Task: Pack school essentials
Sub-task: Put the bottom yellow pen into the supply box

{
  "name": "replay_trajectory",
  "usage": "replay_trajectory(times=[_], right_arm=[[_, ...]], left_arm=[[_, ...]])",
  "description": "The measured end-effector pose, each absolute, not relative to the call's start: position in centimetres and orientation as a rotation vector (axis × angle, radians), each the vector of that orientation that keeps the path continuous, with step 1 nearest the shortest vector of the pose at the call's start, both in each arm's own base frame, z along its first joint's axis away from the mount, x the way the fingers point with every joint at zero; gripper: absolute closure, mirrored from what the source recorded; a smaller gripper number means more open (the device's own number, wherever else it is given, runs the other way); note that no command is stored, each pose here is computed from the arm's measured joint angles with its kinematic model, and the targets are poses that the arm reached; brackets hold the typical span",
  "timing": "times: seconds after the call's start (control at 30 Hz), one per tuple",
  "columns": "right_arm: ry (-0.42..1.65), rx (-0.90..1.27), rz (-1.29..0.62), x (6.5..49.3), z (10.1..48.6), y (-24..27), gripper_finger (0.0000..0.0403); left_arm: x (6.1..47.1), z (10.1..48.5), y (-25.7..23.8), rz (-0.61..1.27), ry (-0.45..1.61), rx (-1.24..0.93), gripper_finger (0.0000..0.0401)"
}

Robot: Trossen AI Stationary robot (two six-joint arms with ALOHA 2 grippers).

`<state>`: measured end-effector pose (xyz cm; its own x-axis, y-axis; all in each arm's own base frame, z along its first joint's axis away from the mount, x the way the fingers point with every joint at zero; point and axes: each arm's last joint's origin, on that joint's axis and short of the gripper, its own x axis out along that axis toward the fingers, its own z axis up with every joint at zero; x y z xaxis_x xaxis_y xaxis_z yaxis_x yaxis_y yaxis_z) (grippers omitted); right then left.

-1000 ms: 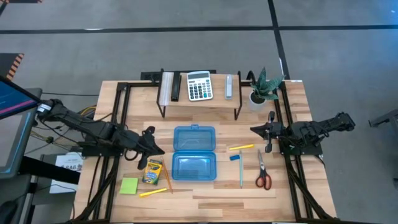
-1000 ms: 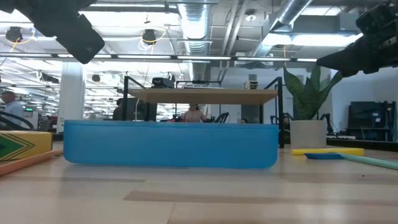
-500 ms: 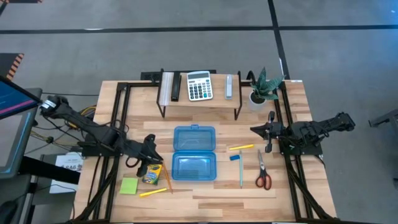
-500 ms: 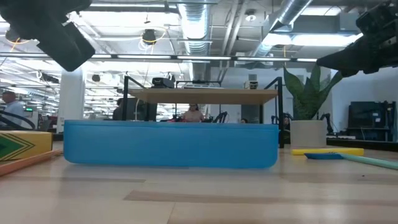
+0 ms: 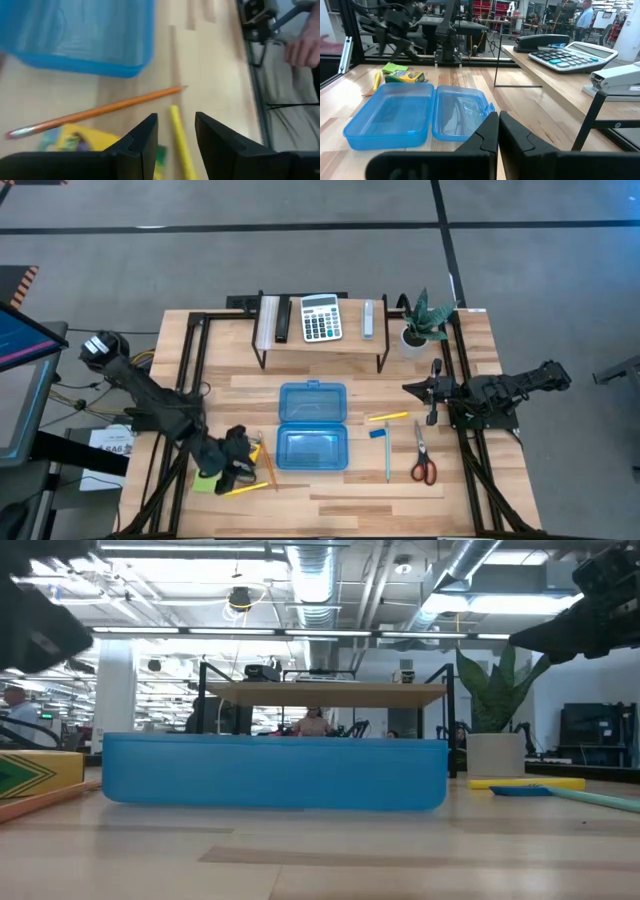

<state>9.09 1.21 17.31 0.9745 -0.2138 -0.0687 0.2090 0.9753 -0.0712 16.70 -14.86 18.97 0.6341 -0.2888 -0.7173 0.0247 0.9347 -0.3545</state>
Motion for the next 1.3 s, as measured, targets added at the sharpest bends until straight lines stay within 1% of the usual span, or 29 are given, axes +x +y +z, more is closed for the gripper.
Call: replay_trajectory(times=[0.07, 0.17, 0.27, 0.5, 0.6, 0.97, 1.3], right_arm=[[0.076, -0.063, -0.213, 9.1, 17.3, 1.2, 0.0369], [0.076, -0.064, -0.213, 9.1, 17.3, 1.2, 0.0369], [0.076, -0.064, -0.213, 9.1, 17.3, 1.2, 0.0369], [0.076, -0.064, -0.214, 9.1, 17.3, 1.2, 0.0369], [0.076, -0.064, -0.214, 9.1, 17.3, 1.2, 0.0369], [0.076, -0.064, -0.214, 9.1, 17.3, 1.2, 0.0369], [0.076, -0.064, -0.214, 9.1, 17.3, 1.2, 0.0369]], left_arm=[[16.8, 19.4, -15.9, -0.171, 0.883, -0.313, 0.0284], [16.8, 19.7, -17.3, -0.126, 0.955, -0.308, 0.0284], [16.5, 19.1, -18.6, -0.074, 1.034, -0.312, 0.028], [15.7, 16.5, -21.0, -0.005, 1.174, -0.391, 0.0237], [15.3, 15.8, -21.7, 0.037, 1.199, -0.435, 0.0227], [14.4, 13.2, -23.0, 0.13, 1.292, -0.469, 0.0225], [14.3, 13.0, -22.8, 0.151, 1.319, -0.455, 0.0225]])
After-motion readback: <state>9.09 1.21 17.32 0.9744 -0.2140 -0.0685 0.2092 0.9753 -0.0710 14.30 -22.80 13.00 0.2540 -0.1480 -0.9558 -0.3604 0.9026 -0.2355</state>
